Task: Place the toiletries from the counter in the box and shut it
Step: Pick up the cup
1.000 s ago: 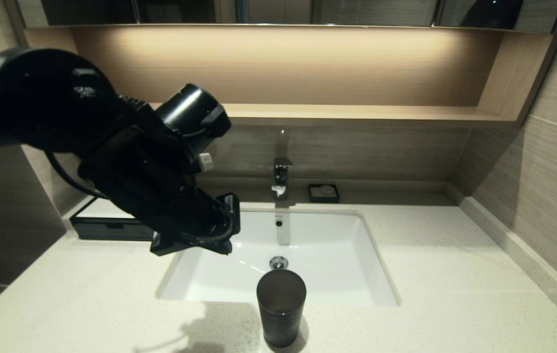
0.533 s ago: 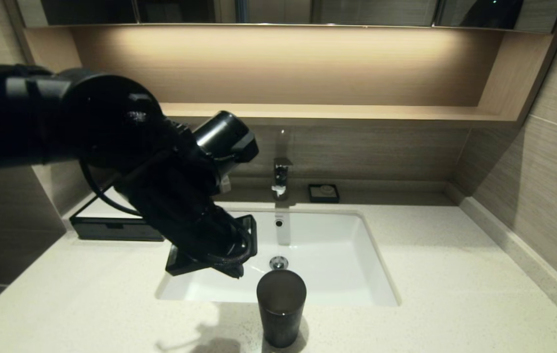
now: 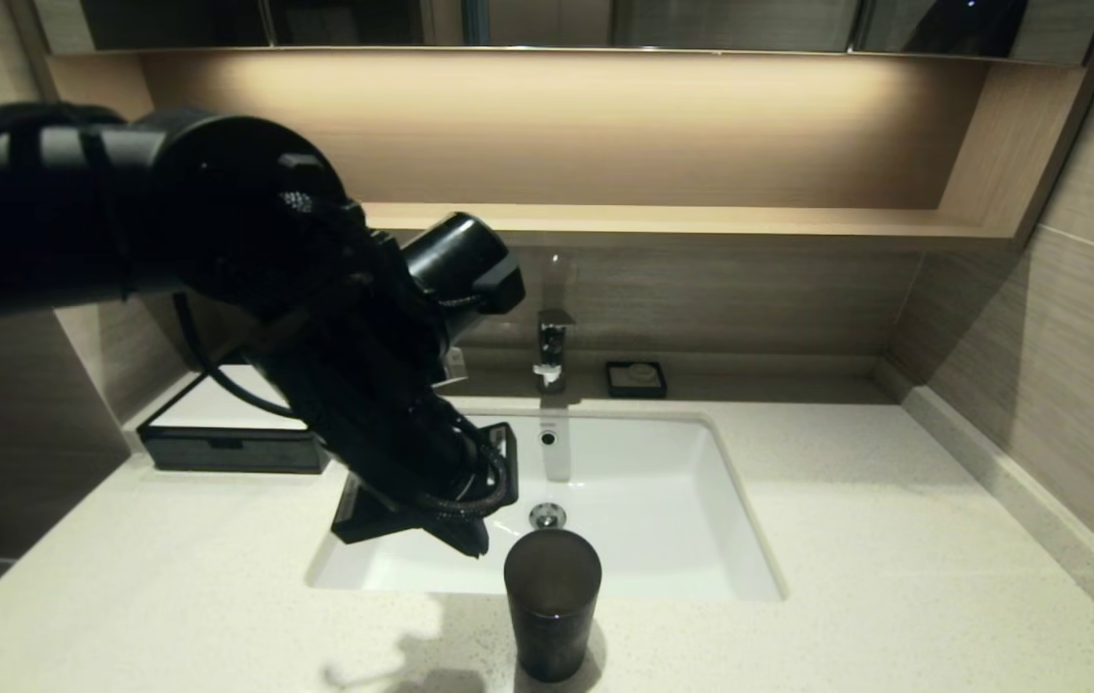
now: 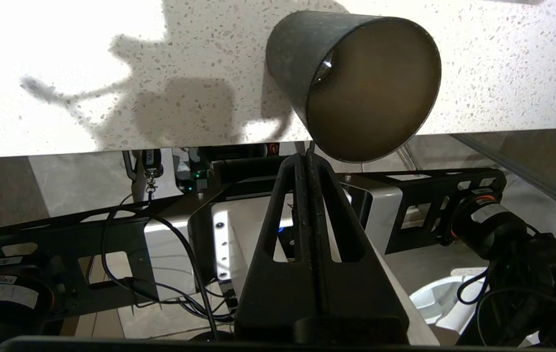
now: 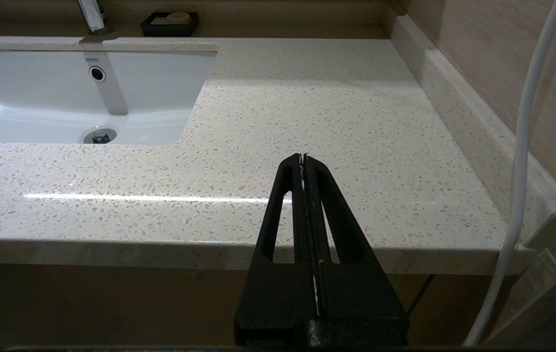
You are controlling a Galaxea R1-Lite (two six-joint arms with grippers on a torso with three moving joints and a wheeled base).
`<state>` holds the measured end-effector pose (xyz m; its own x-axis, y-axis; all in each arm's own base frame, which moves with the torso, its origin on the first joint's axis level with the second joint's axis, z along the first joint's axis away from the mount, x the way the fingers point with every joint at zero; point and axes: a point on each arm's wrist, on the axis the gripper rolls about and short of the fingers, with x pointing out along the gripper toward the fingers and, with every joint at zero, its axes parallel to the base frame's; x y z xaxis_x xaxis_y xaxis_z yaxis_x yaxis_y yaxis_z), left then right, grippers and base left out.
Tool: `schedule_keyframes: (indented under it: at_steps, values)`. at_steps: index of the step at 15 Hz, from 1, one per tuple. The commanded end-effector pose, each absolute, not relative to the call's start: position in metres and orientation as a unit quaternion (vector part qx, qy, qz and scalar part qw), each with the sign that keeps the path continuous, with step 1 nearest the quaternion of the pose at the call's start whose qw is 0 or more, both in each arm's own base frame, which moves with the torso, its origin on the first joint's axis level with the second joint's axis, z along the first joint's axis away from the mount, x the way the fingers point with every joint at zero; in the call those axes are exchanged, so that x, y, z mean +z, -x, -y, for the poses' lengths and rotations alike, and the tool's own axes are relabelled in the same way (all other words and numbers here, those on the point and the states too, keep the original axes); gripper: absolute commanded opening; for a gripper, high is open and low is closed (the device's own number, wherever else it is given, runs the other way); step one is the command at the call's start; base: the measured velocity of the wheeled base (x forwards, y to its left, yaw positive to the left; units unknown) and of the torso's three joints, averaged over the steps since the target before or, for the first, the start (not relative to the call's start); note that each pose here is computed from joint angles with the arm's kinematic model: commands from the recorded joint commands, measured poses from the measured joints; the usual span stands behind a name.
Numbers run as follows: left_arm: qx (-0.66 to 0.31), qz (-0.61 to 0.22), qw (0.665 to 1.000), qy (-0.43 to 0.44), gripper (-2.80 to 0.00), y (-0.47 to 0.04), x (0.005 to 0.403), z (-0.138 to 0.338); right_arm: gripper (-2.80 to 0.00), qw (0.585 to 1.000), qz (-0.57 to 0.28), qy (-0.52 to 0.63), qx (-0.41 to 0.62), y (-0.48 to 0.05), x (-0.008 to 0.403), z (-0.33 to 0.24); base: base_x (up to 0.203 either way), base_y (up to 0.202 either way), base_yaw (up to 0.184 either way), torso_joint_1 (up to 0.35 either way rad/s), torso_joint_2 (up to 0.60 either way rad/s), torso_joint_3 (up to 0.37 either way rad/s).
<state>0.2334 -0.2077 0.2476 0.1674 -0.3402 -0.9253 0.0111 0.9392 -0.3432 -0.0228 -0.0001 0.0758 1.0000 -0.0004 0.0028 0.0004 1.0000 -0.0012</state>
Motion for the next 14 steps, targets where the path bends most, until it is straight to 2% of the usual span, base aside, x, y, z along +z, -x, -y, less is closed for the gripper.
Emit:
schedule_keyframes:
  at_steps: [1, 2, 14]
  values:
    - [-0.111, -0.643, 0.747, 0.126, -2.14, -0.237, 0.242, 0.212, -2.80, 1.000, 0.001, 0.001, 0.000, 0.023, 0.075, 0.000, 0.000, 0.000, 0.000, 0.000, 0.00, 0.000]
    - [-0.111, -0.645, 0.746, 0.125, 0.00, -0.237, 0.240, 0.214, -2.80, 1.000, 0.001, 0.001, 0.000, 0.023, 0.075, 0.000, 0.000, 0.000, 0.000, 0.000, 0.00, 0.000]
    - [-0.087, -0.668, 0.730, 0.112, 0.00, -0.238, 0.223, 0.224, -2.80, 1.000, 0.001, 0.001, 0.000, 0.023, 0.075, 0.000, 0.000, 0.000, 0.000, 0.000, 0.00, 0.000]
